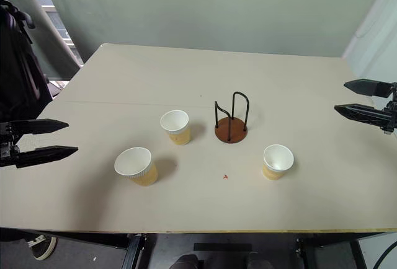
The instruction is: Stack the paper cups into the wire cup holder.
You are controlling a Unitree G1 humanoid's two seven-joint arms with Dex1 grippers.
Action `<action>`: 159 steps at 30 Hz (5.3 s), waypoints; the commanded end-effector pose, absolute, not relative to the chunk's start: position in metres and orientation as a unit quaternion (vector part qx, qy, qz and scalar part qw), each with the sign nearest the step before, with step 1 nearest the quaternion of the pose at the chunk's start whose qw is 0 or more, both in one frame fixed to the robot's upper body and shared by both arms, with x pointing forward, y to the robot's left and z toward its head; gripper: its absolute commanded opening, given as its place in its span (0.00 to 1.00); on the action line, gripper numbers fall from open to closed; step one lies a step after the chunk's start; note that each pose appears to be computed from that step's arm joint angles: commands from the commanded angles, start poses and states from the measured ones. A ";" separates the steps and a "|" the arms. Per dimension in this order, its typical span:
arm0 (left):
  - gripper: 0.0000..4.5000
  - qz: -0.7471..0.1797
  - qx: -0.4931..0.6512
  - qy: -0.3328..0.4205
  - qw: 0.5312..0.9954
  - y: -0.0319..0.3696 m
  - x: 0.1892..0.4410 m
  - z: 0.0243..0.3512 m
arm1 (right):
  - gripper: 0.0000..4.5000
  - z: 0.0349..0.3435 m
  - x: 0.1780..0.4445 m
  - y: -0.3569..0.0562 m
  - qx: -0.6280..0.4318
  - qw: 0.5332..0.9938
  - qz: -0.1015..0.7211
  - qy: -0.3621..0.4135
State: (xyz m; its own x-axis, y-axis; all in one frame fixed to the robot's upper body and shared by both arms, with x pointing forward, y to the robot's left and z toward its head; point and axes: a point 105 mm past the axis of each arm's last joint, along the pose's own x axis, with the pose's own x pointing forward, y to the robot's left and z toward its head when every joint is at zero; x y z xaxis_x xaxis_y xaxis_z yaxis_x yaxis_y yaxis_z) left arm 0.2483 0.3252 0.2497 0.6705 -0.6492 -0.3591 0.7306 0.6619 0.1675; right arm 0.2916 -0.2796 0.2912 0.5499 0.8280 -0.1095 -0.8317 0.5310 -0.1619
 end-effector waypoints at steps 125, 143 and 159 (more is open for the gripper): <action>1.00 -0.564 0.190 0.128 0.793 0.217 0.209 0.247 | 0.00 0.189 0.264 -0.057 -0.328 0.548 0.770 0.010; 1.00 -0.563 0.194 0.137 0.791 0.213 0.211 0.242 | 0.06 0.186 0.263 -0.062 -0.336 0.538 0.773 0.038; 1.00 -0.573 0.196 0.127 0.785 0.210 0.221 0.244 | 0.94 0.274 0.272 -0.094 -0.362 0.599 0.714 -0.027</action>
